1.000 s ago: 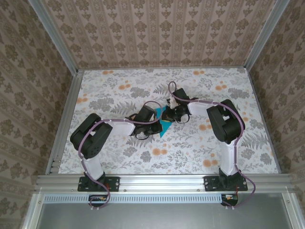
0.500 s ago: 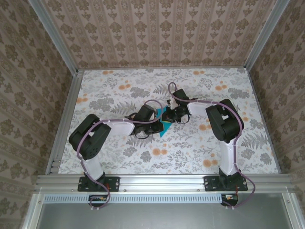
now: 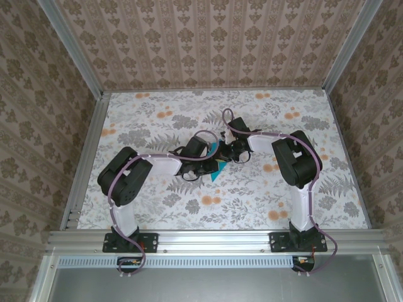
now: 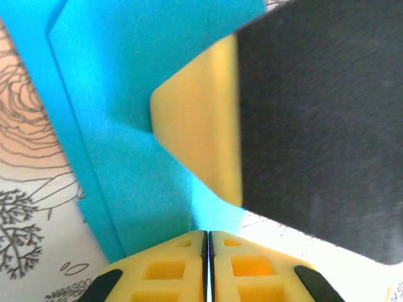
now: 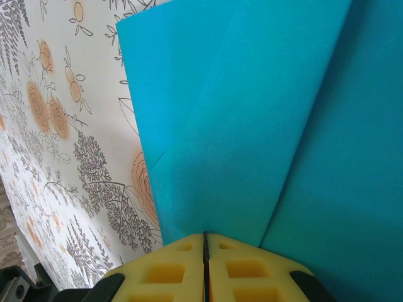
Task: Fold a paper plane with a square sheet of paper (pick it up from the middle)
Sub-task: Fourth fold the wing at the center of the table.
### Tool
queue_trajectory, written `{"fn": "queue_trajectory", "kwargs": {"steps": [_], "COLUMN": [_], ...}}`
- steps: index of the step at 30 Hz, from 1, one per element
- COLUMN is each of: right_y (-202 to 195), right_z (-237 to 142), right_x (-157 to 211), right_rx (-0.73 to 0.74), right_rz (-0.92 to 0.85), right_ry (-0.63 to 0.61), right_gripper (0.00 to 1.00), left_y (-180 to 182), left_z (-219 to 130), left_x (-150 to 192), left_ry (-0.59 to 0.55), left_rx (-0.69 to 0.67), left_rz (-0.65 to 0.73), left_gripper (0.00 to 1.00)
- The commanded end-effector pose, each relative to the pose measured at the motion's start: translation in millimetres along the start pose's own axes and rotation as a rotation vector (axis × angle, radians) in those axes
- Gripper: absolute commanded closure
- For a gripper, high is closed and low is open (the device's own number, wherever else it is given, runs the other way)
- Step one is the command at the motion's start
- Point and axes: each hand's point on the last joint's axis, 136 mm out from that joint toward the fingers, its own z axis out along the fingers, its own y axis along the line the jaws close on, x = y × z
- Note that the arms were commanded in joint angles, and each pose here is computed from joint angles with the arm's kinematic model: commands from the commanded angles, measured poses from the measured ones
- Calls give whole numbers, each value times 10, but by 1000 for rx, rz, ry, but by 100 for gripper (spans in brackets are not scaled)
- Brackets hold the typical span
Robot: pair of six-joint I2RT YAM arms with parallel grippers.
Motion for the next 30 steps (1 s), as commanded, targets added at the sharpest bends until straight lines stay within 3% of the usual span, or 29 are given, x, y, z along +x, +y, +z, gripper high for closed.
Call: {"fn": "queue_trajectory", "kwargs": {"steps": [1,19,25,30], "right_y": [-235,-293,-241,-87], "right_z": [132,137,90,-16], "right_x": [116,76,53,-20], "right_rx": [78,105,99,73], "right_rz": [57,74,59,27], "right_ry": [43,36,27,9], "right_gripper": [91,92,92,91], "left_y": [153,226,124,-104], "left_z": [39,-181,-268,-524], "left_x": [148,852,820,569], "left_ry": [41,125,105,21], "left_rx": [-32,-44,-8,41], "left_rz": [-10,-6,-3,22], "left_gripper": [89,89,89,86]}}
